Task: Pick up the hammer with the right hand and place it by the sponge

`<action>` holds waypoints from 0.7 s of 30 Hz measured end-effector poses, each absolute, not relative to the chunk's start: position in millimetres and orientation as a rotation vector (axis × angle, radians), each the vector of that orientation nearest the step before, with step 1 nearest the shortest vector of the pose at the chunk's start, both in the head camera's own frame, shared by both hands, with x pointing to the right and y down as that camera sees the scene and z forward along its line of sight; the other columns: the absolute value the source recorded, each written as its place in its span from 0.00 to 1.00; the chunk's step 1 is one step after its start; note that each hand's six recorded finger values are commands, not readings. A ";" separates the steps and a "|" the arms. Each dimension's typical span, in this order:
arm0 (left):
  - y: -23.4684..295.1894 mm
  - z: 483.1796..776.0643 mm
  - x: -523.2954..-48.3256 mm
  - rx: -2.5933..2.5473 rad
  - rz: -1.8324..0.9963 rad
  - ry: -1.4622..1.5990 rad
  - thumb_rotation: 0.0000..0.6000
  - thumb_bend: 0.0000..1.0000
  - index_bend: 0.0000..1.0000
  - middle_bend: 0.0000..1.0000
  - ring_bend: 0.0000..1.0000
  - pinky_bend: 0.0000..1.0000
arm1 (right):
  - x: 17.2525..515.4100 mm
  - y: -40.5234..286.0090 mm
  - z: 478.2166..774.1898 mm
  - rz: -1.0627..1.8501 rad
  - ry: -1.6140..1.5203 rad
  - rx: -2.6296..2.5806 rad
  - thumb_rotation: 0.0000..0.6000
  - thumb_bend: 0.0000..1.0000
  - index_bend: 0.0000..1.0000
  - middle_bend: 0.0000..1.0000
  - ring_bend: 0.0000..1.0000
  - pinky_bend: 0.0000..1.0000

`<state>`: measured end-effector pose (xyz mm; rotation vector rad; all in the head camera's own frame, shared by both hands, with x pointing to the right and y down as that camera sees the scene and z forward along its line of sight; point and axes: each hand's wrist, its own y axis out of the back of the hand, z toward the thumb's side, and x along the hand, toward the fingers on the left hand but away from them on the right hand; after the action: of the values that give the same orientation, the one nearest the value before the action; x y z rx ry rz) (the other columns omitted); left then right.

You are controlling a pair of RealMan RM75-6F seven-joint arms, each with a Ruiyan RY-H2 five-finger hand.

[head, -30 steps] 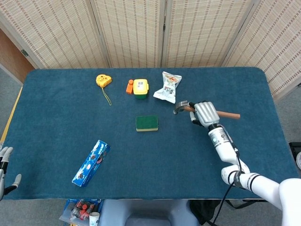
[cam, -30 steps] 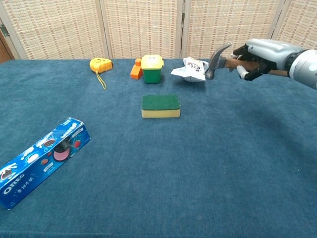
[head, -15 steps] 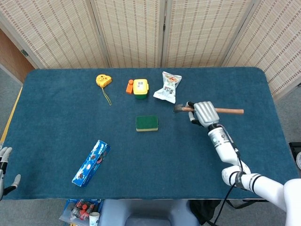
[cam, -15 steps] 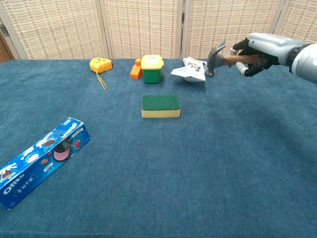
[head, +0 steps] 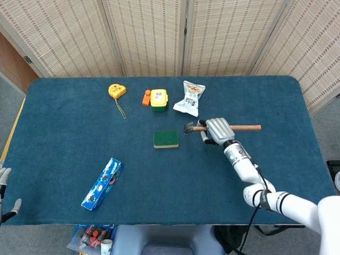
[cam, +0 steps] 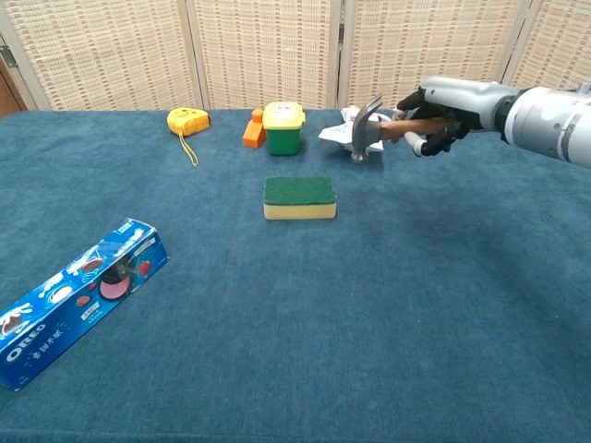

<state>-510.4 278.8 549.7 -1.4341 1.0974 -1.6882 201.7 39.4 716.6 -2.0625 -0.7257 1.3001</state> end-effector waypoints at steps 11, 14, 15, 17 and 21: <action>279.3 548.8 -511.5 -1.430 -1.691 1.095 1.00 0.32 0.00 0.00 0.05 0.00 | 166.5 40.0 730.6 1.321 -0.667 -2.119 1.00 0.58 0.64 0.77 0.59 0.54; 280.4 549.4 -512.7 -1.429 -1.697 1.097 1.00 0.32 0.00 0.00 0.05 0.00 | 157.5 39.8 734.7 1.321 -0.658 -2.123 1.00 0.58 0.64 0.77 0.59 0.54; 280.8 549.7 -513.2 -1.429 -1.699 1.097 1.00 0.32 0.00 0.00 0.05 0.00 | 155.4 39.8 736.1 1.322 -0.655 -2.123 1.00 0.58 0.64 0.77 0.59 0.54; 281.8 550.3 -514.3 -1.428 -1.705 1.097 1.00 0.32 0.00 0.00 0.05 0.00 | 151.2 40.0 739.9 1.328 -0.648 -2.123 1.00 0.58 0.64 0.77 0.59 0.54; 283.5 551.1 -515.9 -1.427 -1.714 1.096 1.00 0.32 0.00 0.00 0.05 0.00 | 144.5 41.0 748.6 1.344 -0.635 -2.121 1.00 0.58 0.64 0.77 0.59 0.54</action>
<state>-515.9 283.5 551.1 -1.4268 1.0963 -1.7141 144.5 41.0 748.6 -2.1211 -0.6348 1.3442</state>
